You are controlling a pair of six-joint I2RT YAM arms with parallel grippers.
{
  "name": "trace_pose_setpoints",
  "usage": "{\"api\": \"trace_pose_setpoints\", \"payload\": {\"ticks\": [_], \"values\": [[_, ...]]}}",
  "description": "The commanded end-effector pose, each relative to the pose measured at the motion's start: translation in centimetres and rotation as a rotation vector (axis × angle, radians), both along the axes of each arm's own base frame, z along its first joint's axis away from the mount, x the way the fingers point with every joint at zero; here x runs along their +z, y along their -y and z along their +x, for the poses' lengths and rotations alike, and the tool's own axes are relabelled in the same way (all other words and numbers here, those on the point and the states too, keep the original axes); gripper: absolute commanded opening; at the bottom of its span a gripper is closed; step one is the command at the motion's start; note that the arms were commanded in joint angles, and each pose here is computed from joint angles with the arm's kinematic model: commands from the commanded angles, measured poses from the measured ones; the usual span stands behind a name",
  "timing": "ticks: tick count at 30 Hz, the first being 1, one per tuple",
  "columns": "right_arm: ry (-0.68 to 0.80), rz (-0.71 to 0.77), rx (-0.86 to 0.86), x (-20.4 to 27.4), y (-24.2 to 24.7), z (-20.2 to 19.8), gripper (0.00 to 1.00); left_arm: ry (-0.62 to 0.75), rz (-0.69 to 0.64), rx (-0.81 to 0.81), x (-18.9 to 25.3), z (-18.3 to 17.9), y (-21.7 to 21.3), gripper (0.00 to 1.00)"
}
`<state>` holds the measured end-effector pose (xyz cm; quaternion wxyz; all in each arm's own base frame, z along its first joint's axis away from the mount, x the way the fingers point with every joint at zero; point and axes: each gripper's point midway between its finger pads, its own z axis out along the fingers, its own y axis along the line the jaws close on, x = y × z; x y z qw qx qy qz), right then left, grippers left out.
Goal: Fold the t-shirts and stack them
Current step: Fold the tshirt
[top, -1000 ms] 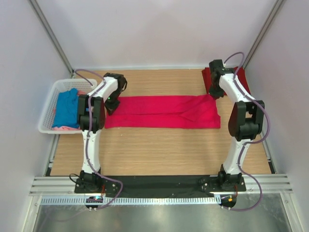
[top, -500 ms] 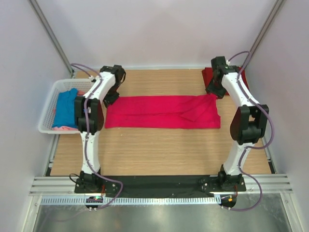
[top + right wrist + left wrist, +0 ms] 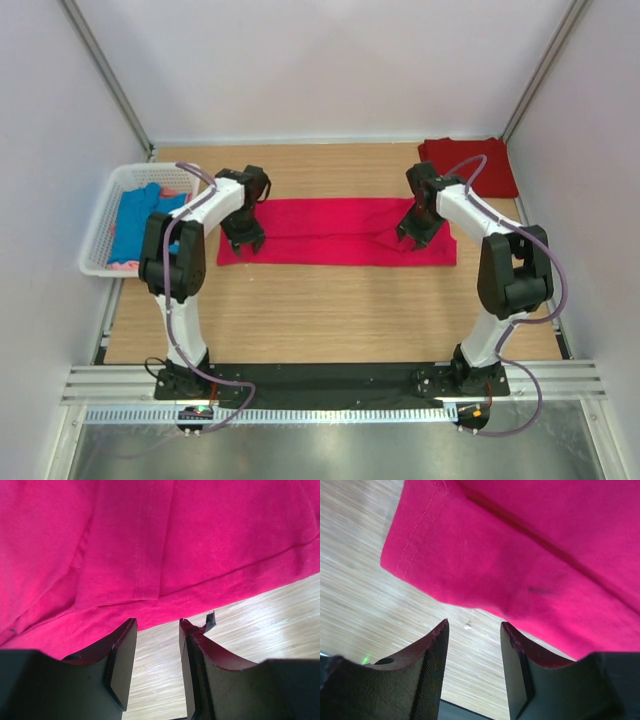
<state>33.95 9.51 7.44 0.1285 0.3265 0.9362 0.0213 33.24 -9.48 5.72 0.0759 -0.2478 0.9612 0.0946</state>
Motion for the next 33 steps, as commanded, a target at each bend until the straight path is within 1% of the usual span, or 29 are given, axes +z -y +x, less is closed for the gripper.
{"api": "trace_pose_setpoints", "payload": {"ticks": [1,2,4,5,10,15,22,25,29,31,32,33], "values": [[0.083,0.063,-0.077,0.7,-1.0,1.1,0.46,-0.021,-0.059,0.009,-1.8,0.5,-0.4,0.47],[0.073,0.067,-0.084,-0.1,-1.0,0.8,0.46,-0.052,-0.071,0.027,-2.5,-0.2,-0.7,0.48],[0.064,0.082,-0.098,-0.7,-1.3,0.7,0.44,-0.065,-0.088,0.065,-3.2,-0.4,-1.6,0.48],[0.047,0.084,-0.119,-2.0,-1.3,0.5,0.41,-0.077,-0.057,0.086,-3.9,-0.6,-2.8,0.49],[0.024,0.085,-0.137,-3.5,-1.4,0.5,0.4,-0.139,-0.007,0.076,-4.6,-1.4,-3.7,0.49],[0.031,0.049,-0.132,-3.8,-0.8,1.2,0.38,-0.163,0.089,0.062,-4.8,-1.9,-5.4,0.5],[0.017,0.06,-0.139,-3.9,-1.2,1.6,0.36,-0.189,0.161,0.041,-4.6,-2.3,-6.7,0.49],[0.014,0.037,-0.146,-3.8,-0.8,1.7,0.33,-0.187,0.194,0.036,-4.0,-2.4,-7.3,0.49],[0.007,0.029,-0.142,-4.2,-0.7,1.9,0.19,-0.182,0.214,0.03,-3.3,-2.4,-7.6,0.49],[0.015,0.035,-0.139,-4.0,-0.9,2.2,0.15,-0.173,0.216,0.033,-2.8,-2.3,-7.6,0.49],[0.014,0.036,-0.134,-3.9,-1.0,2.1,0.1,-0.175,0.215,0.03,-2.6,-2.3,-7.6,0.49],[0.021,0.04,-0.134,-3.7,-1.0,2.3,0.08,-0.164,0.211,0.033,-2.3,-2.1,-7.4,0.49]]}}
